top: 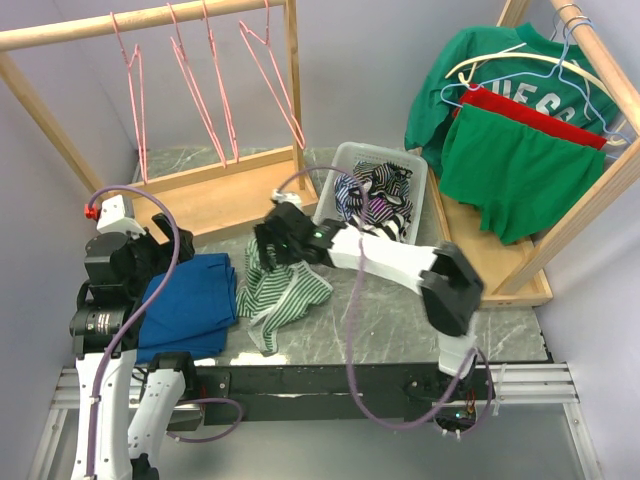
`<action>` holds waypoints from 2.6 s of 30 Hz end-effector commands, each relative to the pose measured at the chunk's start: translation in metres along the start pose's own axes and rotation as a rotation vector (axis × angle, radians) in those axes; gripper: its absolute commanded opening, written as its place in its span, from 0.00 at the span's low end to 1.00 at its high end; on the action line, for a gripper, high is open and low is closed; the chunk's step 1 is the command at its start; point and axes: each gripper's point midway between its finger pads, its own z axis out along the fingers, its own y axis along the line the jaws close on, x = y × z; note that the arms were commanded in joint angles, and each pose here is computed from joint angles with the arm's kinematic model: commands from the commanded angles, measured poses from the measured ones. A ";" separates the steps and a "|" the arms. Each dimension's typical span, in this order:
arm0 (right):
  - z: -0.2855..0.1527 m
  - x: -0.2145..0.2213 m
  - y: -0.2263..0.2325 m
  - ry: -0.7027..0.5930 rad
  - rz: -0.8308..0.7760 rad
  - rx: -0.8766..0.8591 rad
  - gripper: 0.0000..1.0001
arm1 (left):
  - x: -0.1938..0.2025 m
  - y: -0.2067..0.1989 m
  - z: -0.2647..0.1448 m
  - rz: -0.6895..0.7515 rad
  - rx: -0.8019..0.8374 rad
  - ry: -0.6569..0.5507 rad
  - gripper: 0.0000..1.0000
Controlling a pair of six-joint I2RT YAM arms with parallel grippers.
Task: Remove the tank top from the hanger
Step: Pick up the tank top from the center of the board.
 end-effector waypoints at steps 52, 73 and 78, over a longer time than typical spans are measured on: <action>0.114 0.098 -0.033 0.188 0.062 0.377 0.87 | -0.008 -0.002 -0.004 0.021 0.016 -0.039 0.96; -0.057 0.026 -0.019 -0.094 0.112 0.117 0.00 | -0.007 -0.001 -0.002 0.036 0.013 -0.030 0.96; -0.132 -0.041 -0.026 -0.289 0.135 0.106 0.00 | -0.007 -0.002 -0.001 0.038 0.018 -0.029 0.96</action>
